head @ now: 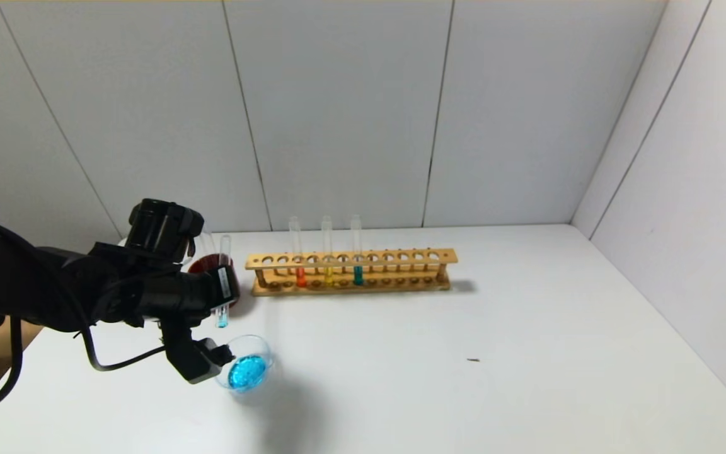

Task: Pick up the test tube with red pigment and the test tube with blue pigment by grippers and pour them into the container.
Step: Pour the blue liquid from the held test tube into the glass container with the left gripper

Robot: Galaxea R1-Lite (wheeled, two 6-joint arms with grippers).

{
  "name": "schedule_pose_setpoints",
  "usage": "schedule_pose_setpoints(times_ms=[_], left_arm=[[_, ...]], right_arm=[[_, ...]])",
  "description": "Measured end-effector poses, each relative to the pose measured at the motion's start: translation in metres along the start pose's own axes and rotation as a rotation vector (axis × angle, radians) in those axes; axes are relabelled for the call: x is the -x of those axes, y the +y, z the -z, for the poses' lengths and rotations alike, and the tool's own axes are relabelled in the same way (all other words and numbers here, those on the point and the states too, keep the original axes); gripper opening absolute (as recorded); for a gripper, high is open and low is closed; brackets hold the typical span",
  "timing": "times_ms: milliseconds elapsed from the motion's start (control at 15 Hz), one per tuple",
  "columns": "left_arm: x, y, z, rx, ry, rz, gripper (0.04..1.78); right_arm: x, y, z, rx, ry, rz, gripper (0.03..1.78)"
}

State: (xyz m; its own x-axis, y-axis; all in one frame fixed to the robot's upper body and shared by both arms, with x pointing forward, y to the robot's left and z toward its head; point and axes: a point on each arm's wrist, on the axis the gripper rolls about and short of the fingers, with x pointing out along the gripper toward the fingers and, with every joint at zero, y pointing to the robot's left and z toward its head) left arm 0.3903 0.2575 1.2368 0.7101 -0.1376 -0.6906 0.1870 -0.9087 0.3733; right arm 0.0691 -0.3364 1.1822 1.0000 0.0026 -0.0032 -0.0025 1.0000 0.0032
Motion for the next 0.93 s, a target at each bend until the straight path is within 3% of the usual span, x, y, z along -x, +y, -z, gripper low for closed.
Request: schedule_pose_setpoints(times_ms=[467,667,933], left_arm=[[0.007,0.017,-0.008,-0.056,0.044,0.014,0.30],[0.012,0.021,-0.011,-0.069,0.101,0.047,0.30],[0.017,0.024,-0.014,-0.069,0.169,0.018,0.30]], right_arm=[[0.000,0.000,0.000,0.000,0.000,0.000,1.75],[0.000,0.000,0.000,0.000,0.000,0.000,1.75],[0.000,0.000,0.000,0.000,0.000,0.000,1.75]])
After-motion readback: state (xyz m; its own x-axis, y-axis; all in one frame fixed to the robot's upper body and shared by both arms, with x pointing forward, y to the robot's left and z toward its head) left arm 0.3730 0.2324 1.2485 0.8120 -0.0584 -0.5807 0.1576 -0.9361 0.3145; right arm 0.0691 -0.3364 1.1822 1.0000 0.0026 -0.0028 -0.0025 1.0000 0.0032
